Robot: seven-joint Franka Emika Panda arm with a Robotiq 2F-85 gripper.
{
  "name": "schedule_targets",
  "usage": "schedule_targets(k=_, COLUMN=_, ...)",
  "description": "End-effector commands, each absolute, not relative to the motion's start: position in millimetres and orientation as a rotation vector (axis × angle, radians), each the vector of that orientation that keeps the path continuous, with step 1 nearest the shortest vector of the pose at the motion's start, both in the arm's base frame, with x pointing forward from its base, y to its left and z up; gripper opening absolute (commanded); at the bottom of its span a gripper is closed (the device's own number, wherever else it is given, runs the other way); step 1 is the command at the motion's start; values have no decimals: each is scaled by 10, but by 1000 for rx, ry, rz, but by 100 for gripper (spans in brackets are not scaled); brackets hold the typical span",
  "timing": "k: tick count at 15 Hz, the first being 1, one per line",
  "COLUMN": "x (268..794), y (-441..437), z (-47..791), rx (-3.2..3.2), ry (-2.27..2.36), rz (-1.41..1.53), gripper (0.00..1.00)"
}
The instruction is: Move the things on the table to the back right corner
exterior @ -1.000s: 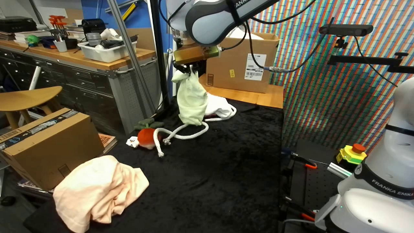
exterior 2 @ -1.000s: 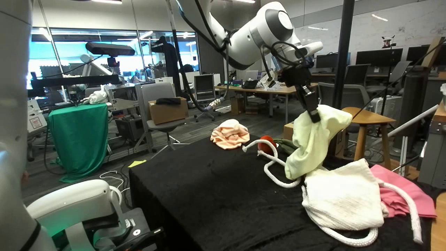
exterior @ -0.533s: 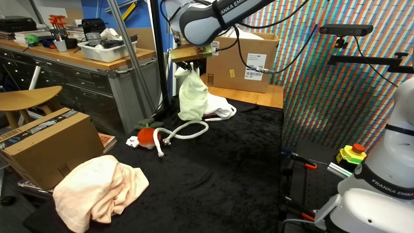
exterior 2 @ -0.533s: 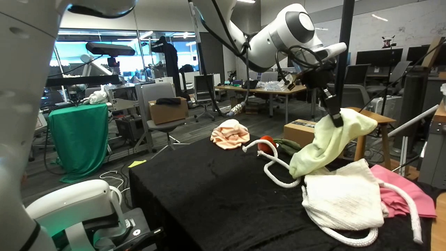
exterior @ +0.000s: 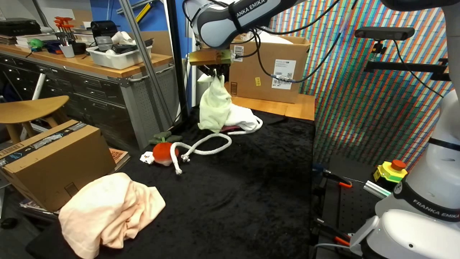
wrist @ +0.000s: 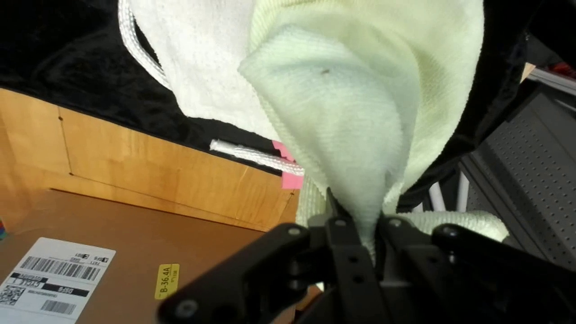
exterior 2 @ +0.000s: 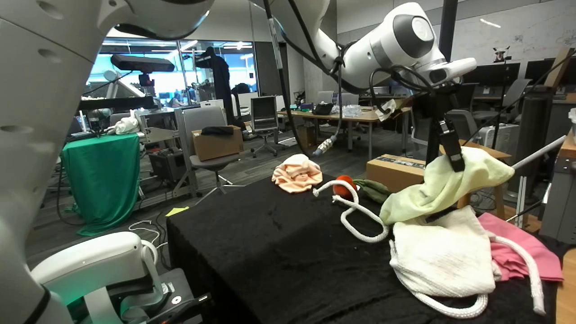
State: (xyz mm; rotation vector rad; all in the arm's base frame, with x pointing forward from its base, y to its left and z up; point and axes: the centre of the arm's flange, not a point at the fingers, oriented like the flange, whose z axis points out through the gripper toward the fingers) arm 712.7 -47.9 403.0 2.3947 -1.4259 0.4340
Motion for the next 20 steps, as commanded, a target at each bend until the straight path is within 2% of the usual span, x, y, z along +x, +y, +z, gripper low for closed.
schedule_targets(k=1, x=7222, y=-492, z=4012, rx=2375, ry=-1461, rz=414, gripper=35)
schedule_targets(k=2, x=7195, y=-469, z=3974, rx=2383, ry=-1439, rz=406, gripper=40)
schedule_targets(k=8, x=6915, y=-164, z=3731, rx=2433, ry=-1319, rz=349, gripper=86)
schedule_targets(k=10, x=6780, y=21, z=3623, rx=2469, ry=-1237, rz=310, gripper=99)
schedule_targets(k=20, x=5671, y=1547, z=3132, rx=2687, ry=-579, rz=212, gripper=100)
